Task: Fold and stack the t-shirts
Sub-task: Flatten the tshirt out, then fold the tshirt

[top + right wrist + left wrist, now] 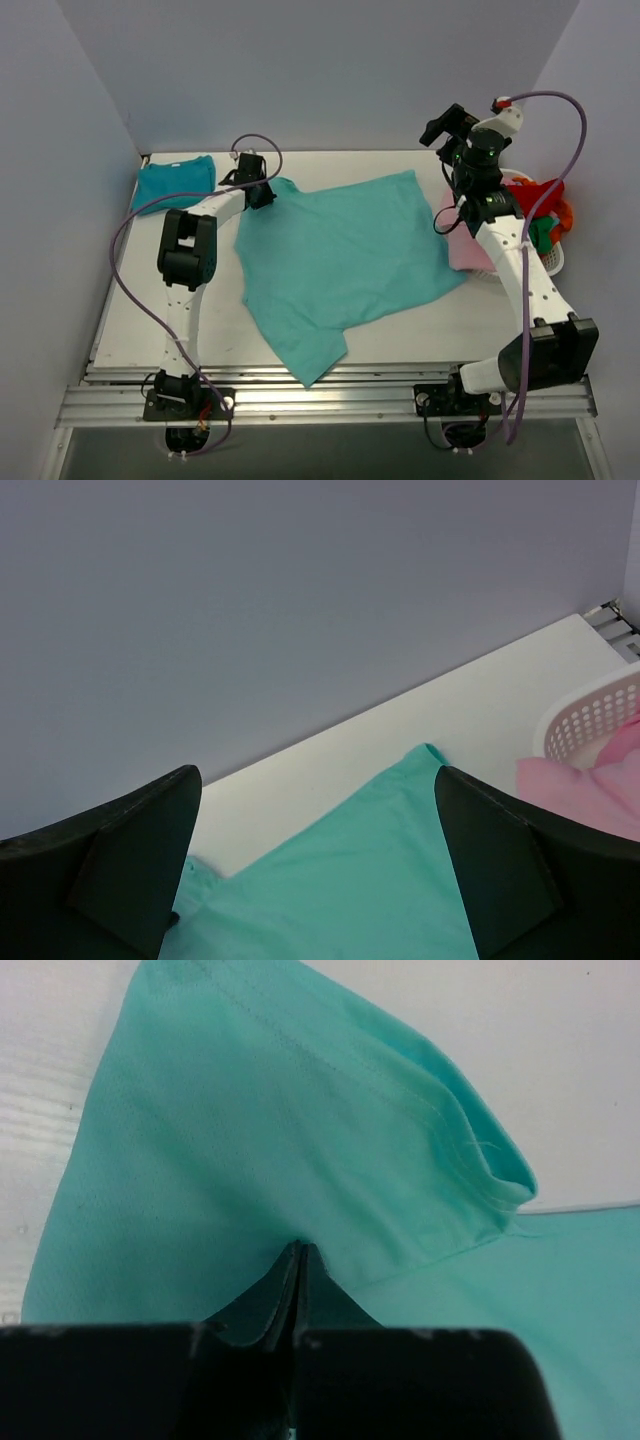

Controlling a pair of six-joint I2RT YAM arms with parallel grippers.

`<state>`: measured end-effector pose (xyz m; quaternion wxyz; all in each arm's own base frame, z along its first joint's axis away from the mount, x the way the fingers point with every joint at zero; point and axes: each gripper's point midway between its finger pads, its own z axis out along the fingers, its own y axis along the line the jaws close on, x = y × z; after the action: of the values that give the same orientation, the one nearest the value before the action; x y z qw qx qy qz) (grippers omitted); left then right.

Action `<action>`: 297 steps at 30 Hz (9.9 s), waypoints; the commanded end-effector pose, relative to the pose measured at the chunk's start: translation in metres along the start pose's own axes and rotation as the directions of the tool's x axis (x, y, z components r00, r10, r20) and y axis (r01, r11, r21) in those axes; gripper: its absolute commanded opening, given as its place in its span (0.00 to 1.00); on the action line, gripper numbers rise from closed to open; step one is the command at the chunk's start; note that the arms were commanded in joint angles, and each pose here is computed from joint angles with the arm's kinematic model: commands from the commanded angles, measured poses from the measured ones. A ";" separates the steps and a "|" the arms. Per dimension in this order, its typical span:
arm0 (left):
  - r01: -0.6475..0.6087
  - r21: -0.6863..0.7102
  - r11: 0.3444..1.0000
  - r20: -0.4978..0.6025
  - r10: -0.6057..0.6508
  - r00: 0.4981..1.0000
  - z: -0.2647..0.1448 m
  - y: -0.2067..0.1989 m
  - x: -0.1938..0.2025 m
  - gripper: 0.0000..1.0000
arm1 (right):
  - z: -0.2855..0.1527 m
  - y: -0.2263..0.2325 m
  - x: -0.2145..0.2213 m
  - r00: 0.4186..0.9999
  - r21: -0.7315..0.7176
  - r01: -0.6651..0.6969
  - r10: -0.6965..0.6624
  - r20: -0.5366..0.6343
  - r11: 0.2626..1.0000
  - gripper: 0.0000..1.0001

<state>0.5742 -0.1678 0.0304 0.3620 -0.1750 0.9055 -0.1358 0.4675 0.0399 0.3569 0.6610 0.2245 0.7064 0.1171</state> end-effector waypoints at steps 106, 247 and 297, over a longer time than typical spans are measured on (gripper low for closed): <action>0.119 -0.215 0.969 0.104 -0.099 0.990 -0.248 0.094 0.255 0.02 | -0.137 -0.129 0.229 0.880 0.280 0.058 0.084 -0.468 0.958 1.00; 0.101 0.211 0.972 0.130 -0.130 0.983 -0.117 0.000 -0.080 0.78 | 0.024 -0.100 0.196 0.968 0.538 -0.028 0.157 -0.195 0.843 0.72; 0.095 0.087 0.992 0.036 -0.099 0.994 -0.129 0.031 0.045 0.75 | 0.034 -0.139 0.271 0.941 0.541 0.036 0.155 -0.302 0.840 0.38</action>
<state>0.4221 -0.1405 0.0617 0.3416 -0.2141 0.8985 -0.1737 0.4630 0.0417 0.0498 0.4332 0.4031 0.8056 -0.0276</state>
